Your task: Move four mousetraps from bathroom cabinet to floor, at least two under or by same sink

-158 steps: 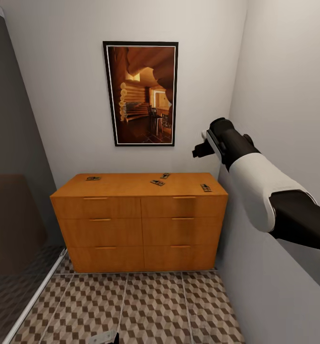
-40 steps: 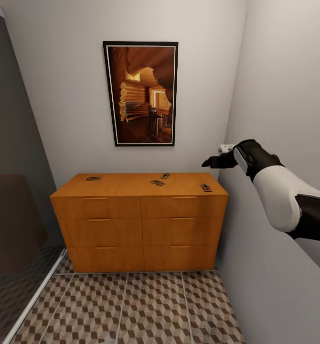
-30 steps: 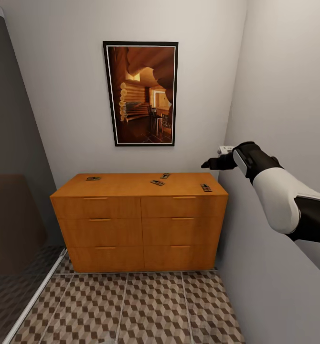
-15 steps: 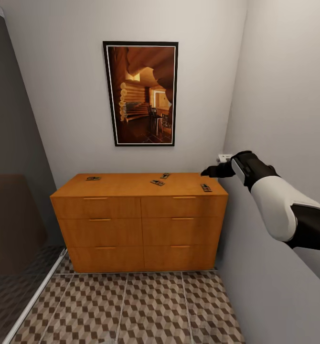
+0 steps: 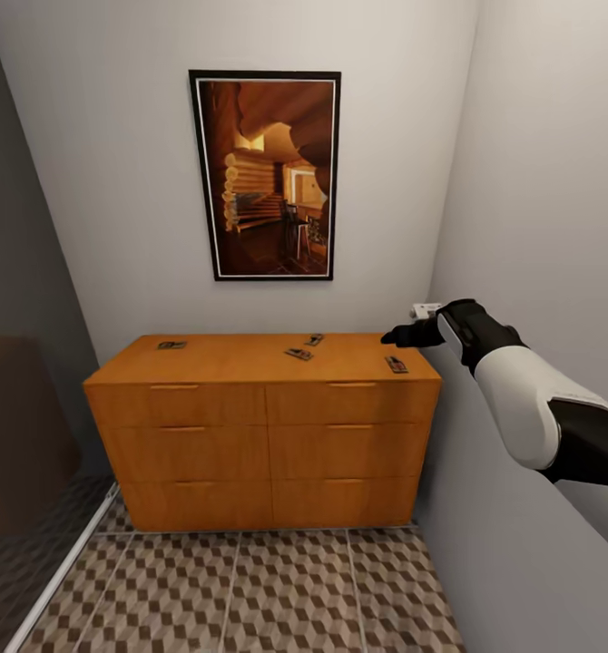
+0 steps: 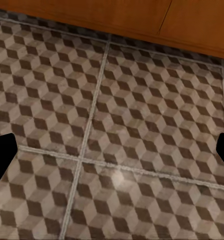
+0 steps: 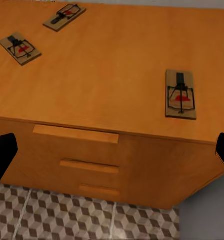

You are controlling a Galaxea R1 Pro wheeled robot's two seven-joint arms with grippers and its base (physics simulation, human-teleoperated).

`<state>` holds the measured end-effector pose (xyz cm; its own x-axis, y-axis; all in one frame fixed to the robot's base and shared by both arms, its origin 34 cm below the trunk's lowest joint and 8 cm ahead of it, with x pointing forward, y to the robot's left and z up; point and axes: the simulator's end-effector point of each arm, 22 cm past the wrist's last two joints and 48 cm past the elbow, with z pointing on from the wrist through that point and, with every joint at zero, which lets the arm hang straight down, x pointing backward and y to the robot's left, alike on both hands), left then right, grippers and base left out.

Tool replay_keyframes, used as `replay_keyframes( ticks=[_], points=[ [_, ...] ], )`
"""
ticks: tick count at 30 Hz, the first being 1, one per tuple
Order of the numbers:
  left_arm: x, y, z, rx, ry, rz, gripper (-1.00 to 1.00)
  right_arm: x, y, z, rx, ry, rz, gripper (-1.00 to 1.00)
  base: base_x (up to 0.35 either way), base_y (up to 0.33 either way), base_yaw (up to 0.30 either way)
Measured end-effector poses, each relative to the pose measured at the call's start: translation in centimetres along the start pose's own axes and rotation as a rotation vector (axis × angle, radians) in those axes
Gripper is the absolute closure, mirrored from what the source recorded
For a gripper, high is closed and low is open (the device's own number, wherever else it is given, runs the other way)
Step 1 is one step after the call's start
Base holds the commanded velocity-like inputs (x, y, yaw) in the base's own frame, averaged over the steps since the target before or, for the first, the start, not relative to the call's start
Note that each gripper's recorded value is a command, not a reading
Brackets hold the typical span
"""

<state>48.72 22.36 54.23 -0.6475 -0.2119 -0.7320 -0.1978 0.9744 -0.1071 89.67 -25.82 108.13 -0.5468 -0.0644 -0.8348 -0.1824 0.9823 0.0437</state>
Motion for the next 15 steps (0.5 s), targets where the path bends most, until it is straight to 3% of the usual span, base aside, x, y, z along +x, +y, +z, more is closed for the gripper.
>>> replay_keyframes(
  ticks=[15],
  points=[
    [0.01, 0.02, 0.0, -0.001, 0.001, 0.0, -1.0, 0.84, -0.02, 0.43, 0.0, 0.005, -0.001, -1.0, 0.345, 0.0, 0.0]
  ],
)
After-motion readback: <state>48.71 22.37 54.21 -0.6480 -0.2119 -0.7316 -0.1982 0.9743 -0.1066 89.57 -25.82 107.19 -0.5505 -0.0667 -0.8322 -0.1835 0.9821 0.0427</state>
